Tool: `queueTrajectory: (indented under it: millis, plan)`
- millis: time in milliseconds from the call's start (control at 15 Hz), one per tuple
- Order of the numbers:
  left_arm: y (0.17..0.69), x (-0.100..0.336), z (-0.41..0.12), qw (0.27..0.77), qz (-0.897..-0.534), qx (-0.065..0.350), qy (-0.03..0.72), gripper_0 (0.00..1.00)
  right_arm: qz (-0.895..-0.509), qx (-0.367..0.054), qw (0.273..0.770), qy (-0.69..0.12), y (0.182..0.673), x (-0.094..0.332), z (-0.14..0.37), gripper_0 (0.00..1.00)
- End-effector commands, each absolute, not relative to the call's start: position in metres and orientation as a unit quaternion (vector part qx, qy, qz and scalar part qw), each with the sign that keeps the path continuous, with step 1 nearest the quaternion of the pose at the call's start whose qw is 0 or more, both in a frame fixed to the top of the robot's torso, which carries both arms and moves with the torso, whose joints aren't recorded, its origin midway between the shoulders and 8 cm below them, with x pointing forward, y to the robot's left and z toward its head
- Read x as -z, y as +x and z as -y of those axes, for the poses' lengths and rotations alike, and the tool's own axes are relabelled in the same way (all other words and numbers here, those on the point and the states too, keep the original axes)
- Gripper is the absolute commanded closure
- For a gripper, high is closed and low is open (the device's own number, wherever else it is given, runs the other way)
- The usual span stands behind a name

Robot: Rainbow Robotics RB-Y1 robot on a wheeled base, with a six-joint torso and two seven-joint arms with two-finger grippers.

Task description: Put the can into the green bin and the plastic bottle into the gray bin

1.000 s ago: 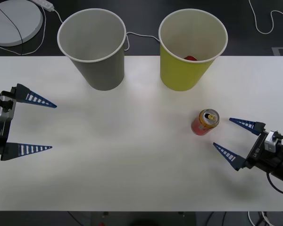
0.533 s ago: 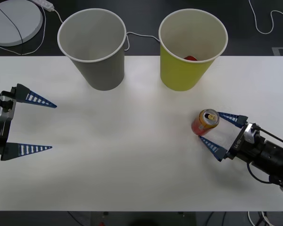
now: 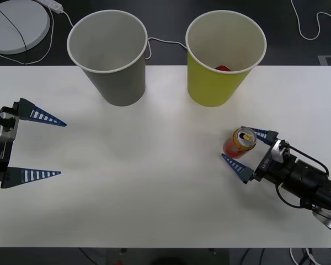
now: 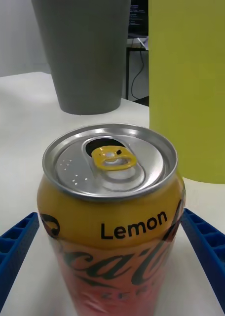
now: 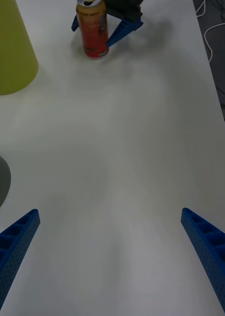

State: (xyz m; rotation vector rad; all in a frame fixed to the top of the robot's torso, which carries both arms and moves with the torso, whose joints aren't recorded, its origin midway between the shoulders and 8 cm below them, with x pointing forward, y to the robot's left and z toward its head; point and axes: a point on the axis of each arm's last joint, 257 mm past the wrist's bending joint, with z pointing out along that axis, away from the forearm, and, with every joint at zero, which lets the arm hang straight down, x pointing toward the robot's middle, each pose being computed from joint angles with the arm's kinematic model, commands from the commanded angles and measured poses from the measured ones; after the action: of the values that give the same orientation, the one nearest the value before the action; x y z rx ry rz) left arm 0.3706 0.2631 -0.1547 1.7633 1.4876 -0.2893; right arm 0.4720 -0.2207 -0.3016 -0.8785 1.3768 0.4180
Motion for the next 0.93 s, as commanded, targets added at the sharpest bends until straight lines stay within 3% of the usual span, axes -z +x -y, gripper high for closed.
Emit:
queueTrajectory:
  millis: [67, 133, 200, 267, 933]
  plan:
    - [0.3706, 0.1547, -0.2631, 0.397, -0.587, 0.114, 0.696, 0.00, -0.608, -0.184, 0.667, -0.389, 0.4747, 0.3007, 0.2156, 0.00]
    - [0.3706, 0.1547, -0.2631, 0.397, -0.587, 0.114, 0.696, 0.00, -0.606, -0.183, 0.668, -0.391, 0.4751, 0.3004, 0.2145, 0.16]
    - [0.3706, 0.1547, -0.2631, 0.397, -0.587, 0.114, 0.696, 0.00, -0.606, -0.183, 0.668, -0.391, 0.4751, 0.3004, 0.2145, 0.72]
    - [0.3706, 0.1547, -0.2631, 0.397, -0.587, 0.114, 0.696, 0.00, -0.606, -0.183, 0.668, -0.392, 0.4747, 0.3008, 0.2141, 0.97]
    - [0.3706, 0.1547, -0.2631, 0.397, -0.587, 0.114, 0.696, 0.00, -0.598, -0.181, 0.655, -0.424, 0.4721, 0.2942, 0.2184, 1.00]
